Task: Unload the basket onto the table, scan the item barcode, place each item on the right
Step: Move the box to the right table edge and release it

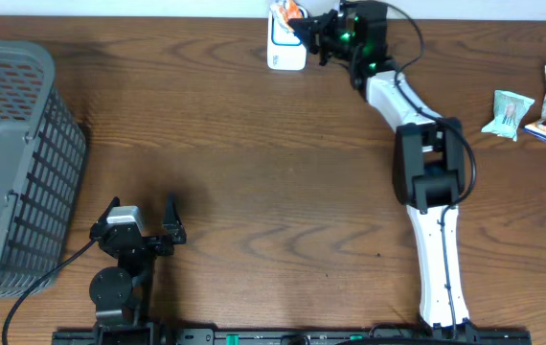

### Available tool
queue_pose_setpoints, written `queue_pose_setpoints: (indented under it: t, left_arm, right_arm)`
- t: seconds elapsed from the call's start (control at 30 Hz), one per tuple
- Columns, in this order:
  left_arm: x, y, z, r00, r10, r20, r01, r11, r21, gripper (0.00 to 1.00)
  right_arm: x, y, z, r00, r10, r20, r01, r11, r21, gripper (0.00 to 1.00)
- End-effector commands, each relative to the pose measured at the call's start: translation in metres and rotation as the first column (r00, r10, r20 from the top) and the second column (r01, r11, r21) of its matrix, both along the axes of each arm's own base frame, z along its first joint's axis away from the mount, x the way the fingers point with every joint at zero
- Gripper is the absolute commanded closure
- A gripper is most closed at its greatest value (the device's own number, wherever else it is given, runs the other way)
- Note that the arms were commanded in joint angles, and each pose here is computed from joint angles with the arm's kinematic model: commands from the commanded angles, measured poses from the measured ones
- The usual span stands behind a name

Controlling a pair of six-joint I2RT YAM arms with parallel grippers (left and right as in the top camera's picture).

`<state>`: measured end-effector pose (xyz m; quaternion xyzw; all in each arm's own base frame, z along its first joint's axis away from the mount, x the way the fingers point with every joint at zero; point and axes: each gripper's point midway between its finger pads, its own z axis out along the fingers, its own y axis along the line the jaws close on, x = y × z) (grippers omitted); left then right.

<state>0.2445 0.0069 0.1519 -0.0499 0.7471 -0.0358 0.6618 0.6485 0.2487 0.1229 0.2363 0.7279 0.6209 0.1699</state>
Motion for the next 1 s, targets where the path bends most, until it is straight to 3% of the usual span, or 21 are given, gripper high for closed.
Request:
queue_pose_setpoints:
  t: [0.0,0.03,0.1,0.13,0.23,0.27,0.3,0.5,0.63,0.8,0.83,0.87,0.97]
  left_arm:
    - [0.0,-0.002,-0.016,0.999,-0.014,-0.037,0.014,1.0,0.009,0.02]
    - [0.0,-0.002,-0.016,0.999,-0.014,-0.037,0.014,1.0,0.009,0.02]
    - [0.0,-0.002,-0.016,0.999,-0.014,-0.037,0.014,1.0,0.009,0.02]
    - [0.0,-0.002,-0.016,0.999,-0.014,-0.037,0.014,1.0,0.009,0.02]
    - [0.0,-0.002,-0.016,0.999,-0.014,-0.037,0.014,1.0,0.009,0.02]
    - [0.0,-0.002,-0.016,0.999,-0.014,-0.037,0.014,1.0,0.009,0.02]
    - [0.0,-0.002,-0.016,0.999,-0.014,-0.037,0.014,1.0,0.009,0.02]
    - [0.0,-0.002,-0.016,0.999,-0.014,-0.037,0.014,1.0,0.009,0.02]
    - [0.0,-0.002,-0.016,0.999,-0.014,-0.037,0.014,1.0,0.009,0.02]
    - [0.0,-0.002,-0.016,0.999,-0.014,-0.037,0.014,1.0,0.009,0.02]
    - [0.0,-0.002,-0.016,0.999,-0.014,-0.037,0.014,1.0,0.009,0.02]
    - [0.0,-0.002,-0.016,0.999,-0.014,-0.037,0.014,1.0,0.009,0.02]
    - [0.0,-0.002,-0.016,0.999,-0.014,-0.037,0.014,1.0,0.009,0.02]
  right_arm:
    - [0.002,-0.057,0.104,0.941,0.009,0.339,0.075,0.969,-0.234,0.98]
    - [-0.001,-0.079,0.111,0.939,-0.014,0.345,0.134,0.935,-0.328,0.98]
    - [-0.007,-0.135,0.112,0.94,-0.112,0.322,0.282,0.786,-0.55,0.99]
    - [-0.015,-0.174,0.112,0.934,-0.187,0.304,0.349,0.654,-0.671,0.99]
    - [-0.047,-0.262,0.096,0.902,-0.371,0.221,0.361,0.369,-0.856,0.99]
    - [-0.051,-0.271,0.092,0.897,-0.39,0.207,0.352,0.348,-0.869,0.99]
    - [-0.067,-0.304,0.072,0.877,-0.458,0.141,0.293,0.278,-0.915,0.99]
    - [-0.094,-0.38,-0.015,0.822,-0.57,-0.001,0.098,0.144,-0.985,0.99]
    - [-0.103,-0.397,-0.057,0.803,-0.591,-0.075,0.018,0.151,-0.988,0.99]
    - [-0.111,-0.421,-0.046,0.757,-0.652,-0.043,0.037,0.108,-0.993,0.97]
    - [-0.113,-0.425,-0.037,0.75,-0.661,-0.026,0.045,0.091,-0.995,0.78]
    - [-0.117,-0.426,-0.027,0.749,-0.663,-0.022,0.049,0.089,-0.995,0.52]
    - [-0.129,-0.424,0.004,0.75,-0.661,-0.013,0.062,0.089,-0.994,0.14]
